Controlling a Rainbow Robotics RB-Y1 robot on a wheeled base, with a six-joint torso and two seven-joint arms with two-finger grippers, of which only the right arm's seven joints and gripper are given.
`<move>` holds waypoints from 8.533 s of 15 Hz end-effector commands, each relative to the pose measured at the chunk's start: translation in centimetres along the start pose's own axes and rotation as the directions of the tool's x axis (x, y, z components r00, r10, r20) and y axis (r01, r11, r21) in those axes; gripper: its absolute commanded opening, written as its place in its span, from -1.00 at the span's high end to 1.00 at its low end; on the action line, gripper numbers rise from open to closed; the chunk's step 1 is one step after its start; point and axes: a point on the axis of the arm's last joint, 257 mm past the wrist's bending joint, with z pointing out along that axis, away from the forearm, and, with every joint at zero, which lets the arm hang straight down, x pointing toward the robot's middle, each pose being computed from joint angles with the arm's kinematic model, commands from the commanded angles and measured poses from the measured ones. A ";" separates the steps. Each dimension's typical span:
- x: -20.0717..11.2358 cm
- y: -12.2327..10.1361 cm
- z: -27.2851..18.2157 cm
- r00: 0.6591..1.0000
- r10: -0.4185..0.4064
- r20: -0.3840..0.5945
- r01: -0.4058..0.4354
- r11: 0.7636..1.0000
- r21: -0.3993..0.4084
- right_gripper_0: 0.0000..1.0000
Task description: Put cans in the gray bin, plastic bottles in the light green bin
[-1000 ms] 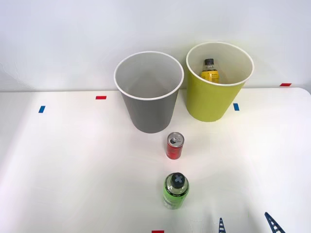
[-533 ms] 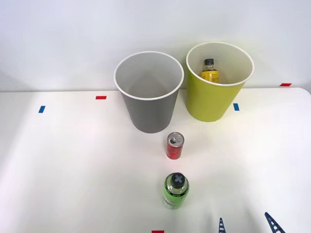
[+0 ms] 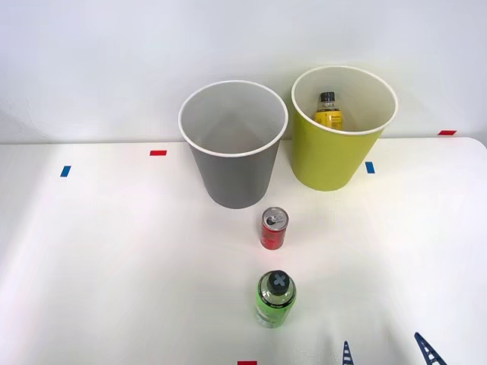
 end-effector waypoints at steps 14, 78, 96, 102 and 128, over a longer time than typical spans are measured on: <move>0.3 1.1 -0.2 1.000 0.000 0.027 0.001 0.999 -0.050 -1.00; -9.4 14.4 7.9 0.928 0.234 0.289 -0.026 0.816 -0.577 1.00; -31.8 5.3 16.7 0.863 0.333 0.379 -0.109 0.857 -0.504 1.00; -35.3 1.4 21.8 0.899 0.285 0.334 -0.125 0.895 -0.429 1.00; -35.6 -2.7 36.6 0.912 0.172 0.372 -0.085 0.967 -0.238 -1.00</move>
